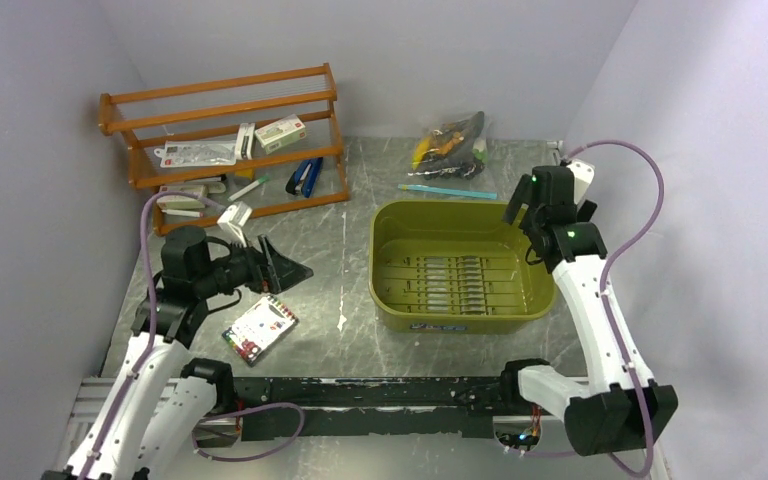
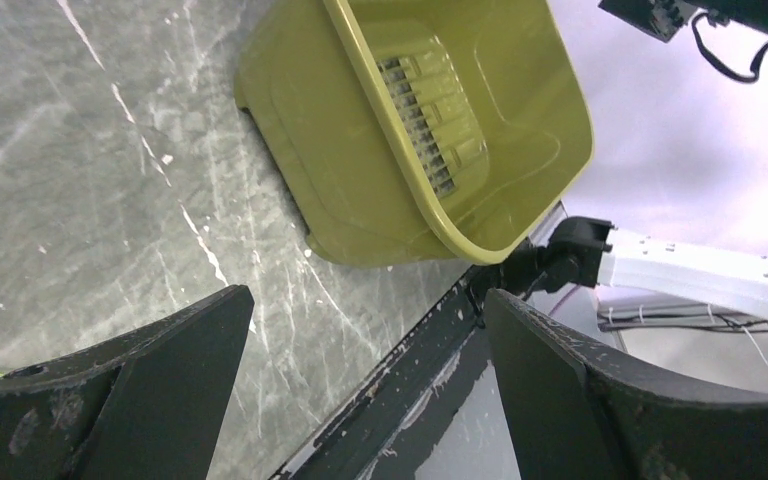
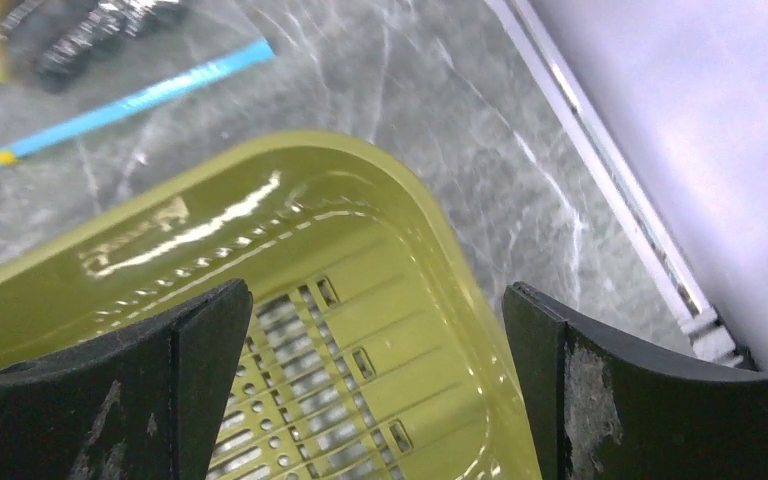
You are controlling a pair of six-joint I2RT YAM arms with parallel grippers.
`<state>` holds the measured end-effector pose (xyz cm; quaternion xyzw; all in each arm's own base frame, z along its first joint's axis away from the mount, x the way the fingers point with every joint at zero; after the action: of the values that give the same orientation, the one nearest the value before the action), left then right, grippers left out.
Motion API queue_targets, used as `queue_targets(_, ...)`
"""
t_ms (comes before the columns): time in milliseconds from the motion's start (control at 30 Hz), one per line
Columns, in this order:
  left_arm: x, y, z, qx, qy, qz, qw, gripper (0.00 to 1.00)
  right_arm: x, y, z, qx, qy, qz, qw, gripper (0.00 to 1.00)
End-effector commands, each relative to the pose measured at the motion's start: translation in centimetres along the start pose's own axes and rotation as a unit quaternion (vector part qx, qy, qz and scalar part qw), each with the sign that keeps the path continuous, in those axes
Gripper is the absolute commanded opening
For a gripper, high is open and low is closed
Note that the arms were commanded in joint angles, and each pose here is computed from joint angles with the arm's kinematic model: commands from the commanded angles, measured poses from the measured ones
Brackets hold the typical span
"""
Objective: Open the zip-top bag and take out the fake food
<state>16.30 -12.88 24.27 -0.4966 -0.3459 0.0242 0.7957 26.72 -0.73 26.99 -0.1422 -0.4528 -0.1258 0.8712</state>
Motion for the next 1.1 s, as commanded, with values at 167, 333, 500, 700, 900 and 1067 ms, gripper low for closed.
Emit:
queue_targets(167, -2.4, -1.4, -1.9, -0.02, 0.046, -0.015, 0.999, 0.99, -4.6, -2.4, -4.6, -0.038, 0.113, -0.052, 0.991, 1.0)
queue_targets(333, -2.2, -3.0, -1.4, -0.058, 0.04, -0.026, 0.997, 0.99, -6.9, -0.2, -5.0, 0.046, 0.139, -0.054, 0.988, 1.0)
queue_targets(500, -1.7, -3.1, -1.2, -0.041, 0.027, -0.035, 0.998, 0.99, -8.7, 2.2, -3.9, 0.155, 0.145, -0.063, 0.975, 1.0)
queue_targets(700, -1.9, -2.7, -0.9, -0.027, 0.022, -0.022, 0.999, 0.99, -11.0, 5.3, -0.5, 0.306, 0.168, -0.096, 0.932, 0.92)
queue_targets(900, -0.6, -1.9, 1.6, 0.07, -0.059, -0.013, 0.996, 0.99, -14.7, 8.8, 4.6, 0.431, 0.195, -0.072, 0.878, 0.87)
queue_targets(1067, -0.8, -1.2, 2.9, 0.11, -0.091, 0.029, 0.989, 0.99, -15.3, 11.1, 8.5, 0.499, 0.195, -0.017, 0.844, 0.86)
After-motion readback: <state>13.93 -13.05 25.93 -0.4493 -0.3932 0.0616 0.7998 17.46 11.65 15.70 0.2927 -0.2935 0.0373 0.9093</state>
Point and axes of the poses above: each gripper's point midway between its finger pads, its own z axis back along the fingers, its own y axis along the line the jaws close on, x = y × z, the point moved 5 cm from there along z, back along the fingers, and after that the axes turned 11 degrees about z, right-handed, at the moved point
